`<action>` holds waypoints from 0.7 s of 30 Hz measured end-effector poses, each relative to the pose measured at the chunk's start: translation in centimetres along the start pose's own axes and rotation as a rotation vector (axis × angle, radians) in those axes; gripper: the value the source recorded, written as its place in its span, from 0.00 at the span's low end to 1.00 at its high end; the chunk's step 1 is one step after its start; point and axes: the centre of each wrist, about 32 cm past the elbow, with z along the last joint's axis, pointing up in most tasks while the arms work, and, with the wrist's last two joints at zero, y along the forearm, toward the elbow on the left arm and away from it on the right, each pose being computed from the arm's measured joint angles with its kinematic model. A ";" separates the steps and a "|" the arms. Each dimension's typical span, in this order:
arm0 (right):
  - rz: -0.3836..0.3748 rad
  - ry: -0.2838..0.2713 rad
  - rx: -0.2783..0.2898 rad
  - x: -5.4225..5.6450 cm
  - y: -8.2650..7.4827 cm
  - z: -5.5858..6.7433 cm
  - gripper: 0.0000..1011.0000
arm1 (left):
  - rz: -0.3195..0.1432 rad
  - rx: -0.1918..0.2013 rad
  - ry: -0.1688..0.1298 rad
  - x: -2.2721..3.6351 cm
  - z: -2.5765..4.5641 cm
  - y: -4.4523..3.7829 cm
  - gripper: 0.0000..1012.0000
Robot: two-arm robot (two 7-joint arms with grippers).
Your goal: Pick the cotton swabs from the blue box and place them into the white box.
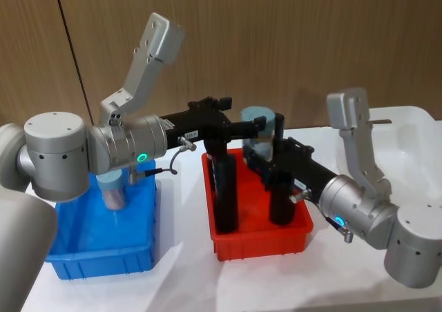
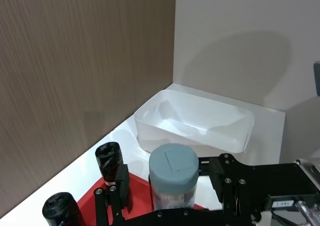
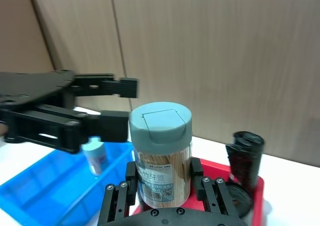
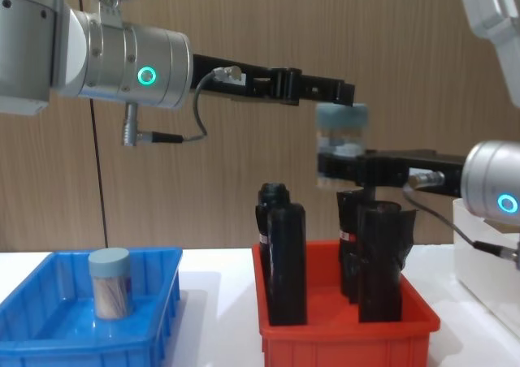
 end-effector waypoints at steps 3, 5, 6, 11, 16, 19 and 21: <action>-0.026 -0.001 0.000 0.5 -0.2 -0.2 0.63 | 0.000 0.000 0.000 0.00 0.00 0.00 0.99; -0.046 -0.003 0.000 1.0 -0.3 -0.3 0.63 | 0.000 0.000 0.000 0.00 0.00 0.00 0.99; -0.052 -0.003 0.001 1.1 -0.4 -0.3 0.63 | 0.000 0.000 0.000 0.00 0.00 0.00 0.99; -0.103 -0.006 0.007 2.3 -0.7 -0.4 0.63 | 0.000 0.000 0.000 0.00 0.00 0.00 0.99; -0.151 -0.013 0.014 3.4 -1.1 -0.3 0.63 | 0.000 0.000 0.000 0.00 0.00 0.00 0.99; -0.183 -0.020 0.018 4.2 -1.5 -0.3 0.63 | 0.000 0.000 0.000 0.00 0.00 0.00 0.99; -0.208 -0.025 0.020 4.7 -1.7 -0.2 0.63 | 0.000 0.000 0.000 0.00 0.00 0.00 0.99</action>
